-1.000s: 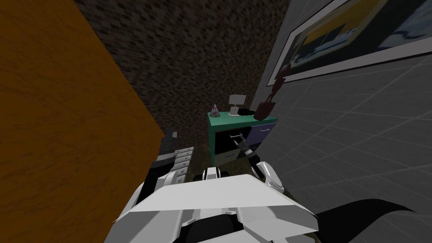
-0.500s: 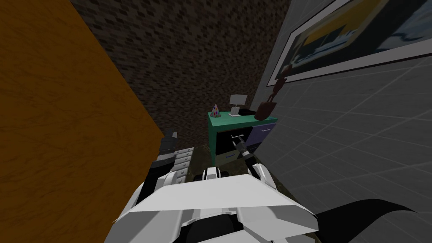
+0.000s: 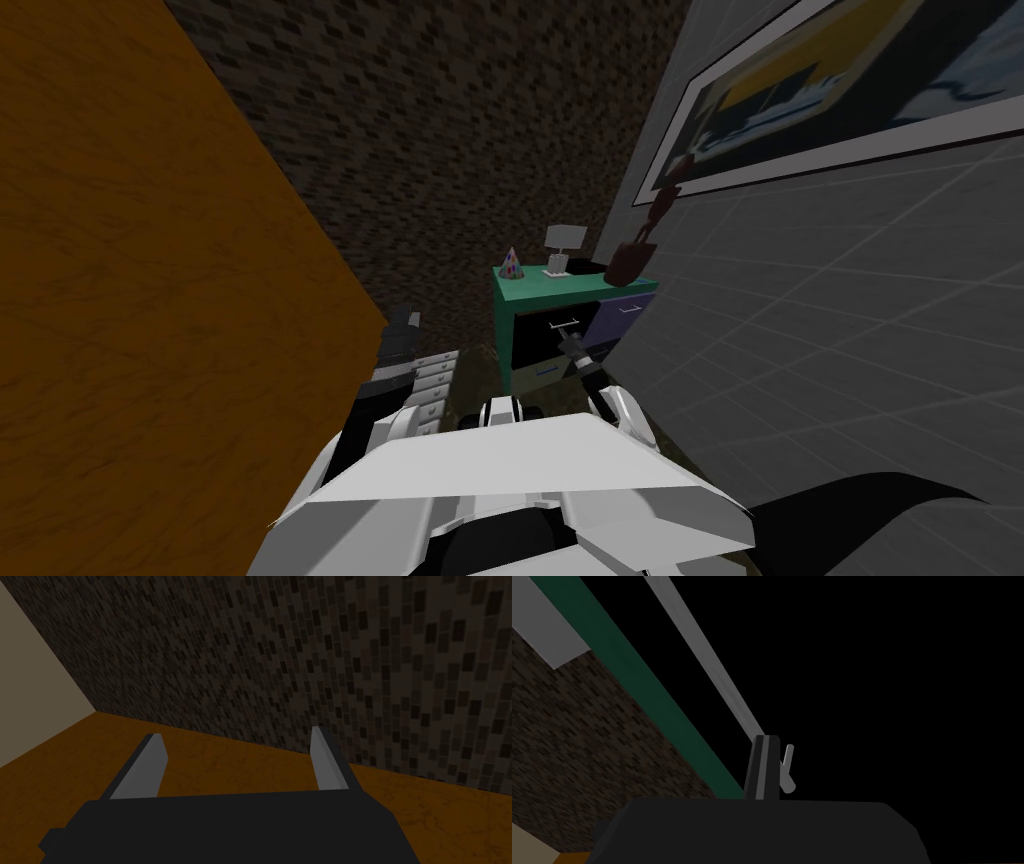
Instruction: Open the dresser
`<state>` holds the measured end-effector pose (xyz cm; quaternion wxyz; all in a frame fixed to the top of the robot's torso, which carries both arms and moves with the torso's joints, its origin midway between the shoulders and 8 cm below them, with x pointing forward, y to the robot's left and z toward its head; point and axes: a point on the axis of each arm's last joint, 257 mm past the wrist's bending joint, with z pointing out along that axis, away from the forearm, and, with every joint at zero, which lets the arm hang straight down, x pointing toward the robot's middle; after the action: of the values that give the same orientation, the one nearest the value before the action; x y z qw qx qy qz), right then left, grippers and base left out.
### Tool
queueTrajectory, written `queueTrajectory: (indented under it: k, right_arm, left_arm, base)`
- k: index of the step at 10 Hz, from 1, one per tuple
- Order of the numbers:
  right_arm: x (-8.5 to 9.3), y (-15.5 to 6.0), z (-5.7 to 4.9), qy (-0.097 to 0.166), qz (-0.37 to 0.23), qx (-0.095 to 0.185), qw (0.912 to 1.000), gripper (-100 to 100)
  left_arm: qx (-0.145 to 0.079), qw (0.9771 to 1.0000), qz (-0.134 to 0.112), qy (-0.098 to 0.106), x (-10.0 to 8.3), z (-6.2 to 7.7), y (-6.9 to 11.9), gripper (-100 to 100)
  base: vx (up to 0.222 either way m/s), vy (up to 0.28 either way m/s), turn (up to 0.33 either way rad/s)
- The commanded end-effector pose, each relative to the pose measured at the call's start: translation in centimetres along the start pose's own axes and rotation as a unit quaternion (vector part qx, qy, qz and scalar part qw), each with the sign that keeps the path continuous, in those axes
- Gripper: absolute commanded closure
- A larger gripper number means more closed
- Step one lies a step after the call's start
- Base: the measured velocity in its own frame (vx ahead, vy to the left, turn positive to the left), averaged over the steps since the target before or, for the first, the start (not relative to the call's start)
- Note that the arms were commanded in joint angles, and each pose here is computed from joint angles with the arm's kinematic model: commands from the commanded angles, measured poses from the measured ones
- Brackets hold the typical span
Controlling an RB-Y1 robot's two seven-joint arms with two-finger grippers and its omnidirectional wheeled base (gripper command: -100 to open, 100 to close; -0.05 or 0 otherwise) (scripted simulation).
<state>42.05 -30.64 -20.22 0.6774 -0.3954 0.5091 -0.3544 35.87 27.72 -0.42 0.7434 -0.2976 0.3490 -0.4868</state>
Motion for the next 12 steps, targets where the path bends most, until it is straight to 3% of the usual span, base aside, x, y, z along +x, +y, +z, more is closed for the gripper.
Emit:
queueTrajectory:
  k: [1,7,8,12]
  right_arm:
    - [0.8,-0.7,-0.2,-0.009,-0.029,-0.014,0.9994,-100]
    - [2.2,-2.4,-0.3,-0.026,-0.087,-0.039,0.9951,-100]
    - [1.8,-3.1,-0.3,-0.029,-0.11,-0.035,0.9929,-100]
    - [0.6,-2.3,-0.2,-0.017,-0.079,-0.012,0.9966,-100]
  left_arm:
    - [0.0,1.0,0.0,0.0,0.0,0.0,0.0,0]
    - [0.0,1.0,0.0,0.0,0.0,0.0,0.0,0]
    - [0.0,1.0,0.0,0.0,0.0,0.0,0.0,0]
    - [0.0,1.0,0.0,0.0,0.0,0.0,0.0,0]
  base:
    - [0.0,0.0,0.0]
    - [0.002,0.015,-0.002]
    - [-0.016,0.104,-0.028]
    - [0.001,0.077,-0.007]
